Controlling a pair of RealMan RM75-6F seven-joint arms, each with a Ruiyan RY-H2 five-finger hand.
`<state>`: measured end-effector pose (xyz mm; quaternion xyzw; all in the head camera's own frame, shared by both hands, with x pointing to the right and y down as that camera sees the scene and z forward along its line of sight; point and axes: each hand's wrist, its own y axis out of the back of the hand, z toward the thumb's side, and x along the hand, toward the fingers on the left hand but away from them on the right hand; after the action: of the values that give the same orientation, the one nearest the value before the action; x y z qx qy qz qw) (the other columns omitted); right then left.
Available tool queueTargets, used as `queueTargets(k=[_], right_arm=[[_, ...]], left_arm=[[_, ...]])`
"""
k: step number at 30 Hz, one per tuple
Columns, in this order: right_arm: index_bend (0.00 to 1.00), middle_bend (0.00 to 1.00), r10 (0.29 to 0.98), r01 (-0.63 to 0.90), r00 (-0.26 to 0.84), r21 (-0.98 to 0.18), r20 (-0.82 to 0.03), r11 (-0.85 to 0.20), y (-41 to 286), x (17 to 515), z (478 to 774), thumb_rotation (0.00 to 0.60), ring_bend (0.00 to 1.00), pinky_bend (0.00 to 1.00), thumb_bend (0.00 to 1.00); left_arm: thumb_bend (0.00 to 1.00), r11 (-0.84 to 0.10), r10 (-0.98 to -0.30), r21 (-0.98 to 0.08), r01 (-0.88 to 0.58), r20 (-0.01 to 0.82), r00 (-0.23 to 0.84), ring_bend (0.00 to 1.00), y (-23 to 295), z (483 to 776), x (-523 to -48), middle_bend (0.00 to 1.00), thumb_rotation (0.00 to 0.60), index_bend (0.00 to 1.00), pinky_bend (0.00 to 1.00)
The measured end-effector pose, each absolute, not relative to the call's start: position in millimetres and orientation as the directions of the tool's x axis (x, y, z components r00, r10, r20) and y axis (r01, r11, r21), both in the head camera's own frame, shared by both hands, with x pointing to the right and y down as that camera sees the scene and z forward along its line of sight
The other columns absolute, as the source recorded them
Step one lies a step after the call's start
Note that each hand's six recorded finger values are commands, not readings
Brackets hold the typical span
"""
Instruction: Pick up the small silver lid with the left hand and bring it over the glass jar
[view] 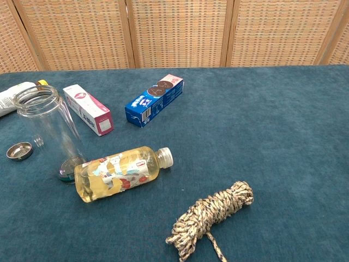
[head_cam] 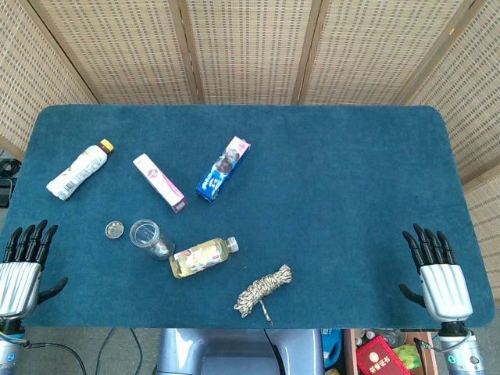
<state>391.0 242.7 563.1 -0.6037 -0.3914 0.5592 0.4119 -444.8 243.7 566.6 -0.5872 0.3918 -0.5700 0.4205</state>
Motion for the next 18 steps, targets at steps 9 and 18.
queueTargets(k=[9, 18], right_arm=[[0.03, 0.00, 0.932, 0.011, 0.083, -0.935, -0.353, -0.355, 245.1, 387.8, 560.9, 0.600, 0.00, 0.00, 0.00], [0.03, 0.00, 0.932, 0.011, 0.085, -0.935, -0.354, -0.356, 245.6, 386.5, 560.3, 0.600, 0.00, 0.00, 0.00]], left_arm=[[0.19, -0.331, -0.942, -0.944, 0.014, 0.331, 0.048, 0.00, 245.6, 563.7, -443.8, 0.00, 0.600, 0.00, 0.00], [0.19, -0.338, -0.939, -0.941, 0.010, 0.338, 0.062, 0.00, 244.4, 563.9, -440.8, 0.00, 0.600, 0.00, 0.00]])
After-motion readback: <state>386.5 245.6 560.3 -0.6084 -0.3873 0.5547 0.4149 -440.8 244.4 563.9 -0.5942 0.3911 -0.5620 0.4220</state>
